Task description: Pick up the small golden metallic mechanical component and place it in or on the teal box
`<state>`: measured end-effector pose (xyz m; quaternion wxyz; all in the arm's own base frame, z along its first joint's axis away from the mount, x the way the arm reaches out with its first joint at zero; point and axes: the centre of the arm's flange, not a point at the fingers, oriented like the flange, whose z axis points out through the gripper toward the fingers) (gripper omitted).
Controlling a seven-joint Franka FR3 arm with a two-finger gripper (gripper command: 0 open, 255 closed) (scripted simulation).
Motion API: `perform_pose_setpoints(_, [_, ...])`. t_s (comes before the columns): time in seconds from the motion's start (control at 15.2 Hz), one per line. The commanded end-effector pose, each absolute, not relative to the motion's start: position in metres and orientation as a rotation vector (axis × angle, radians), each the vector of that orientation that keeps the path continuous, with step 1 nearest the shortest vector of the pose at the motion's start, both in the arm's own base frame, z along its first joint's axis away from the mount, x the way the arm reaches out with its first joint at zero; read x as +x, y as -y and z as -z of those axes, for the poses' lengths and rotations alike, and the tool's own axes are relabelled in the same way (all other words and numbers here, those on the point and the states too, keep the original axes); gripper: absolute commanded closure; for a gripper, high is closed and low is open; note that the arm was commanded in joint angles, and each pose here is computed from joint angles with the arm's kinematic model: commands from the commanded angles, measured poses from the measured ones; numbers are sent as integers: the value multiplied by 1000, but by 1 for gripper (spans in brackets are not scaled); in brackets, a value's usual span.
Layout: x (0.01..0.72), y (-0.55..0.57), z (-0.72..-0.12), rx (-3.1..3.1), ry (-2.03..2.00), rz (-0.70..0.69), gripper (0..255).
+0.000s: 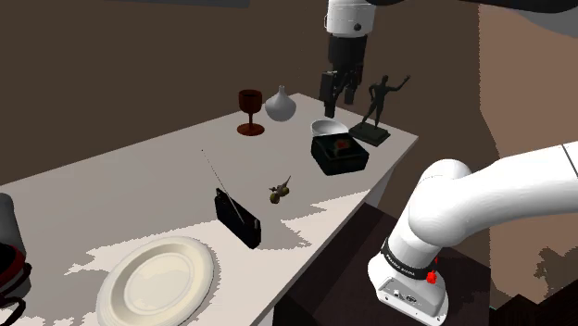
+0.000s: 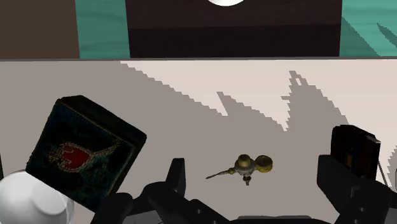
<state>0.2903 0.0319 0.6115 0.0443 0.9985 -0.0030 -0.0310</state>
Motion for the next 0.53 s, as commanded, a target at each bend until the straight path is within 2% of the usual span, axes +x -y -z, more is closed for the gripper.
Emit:
perform_pose_setpoints(0.0, [290, -32, -612, 3051, 9, 95, 0])
perform_pose_setpoints(0.46, [329, -29, -528, 3090, 268, 98, 0])
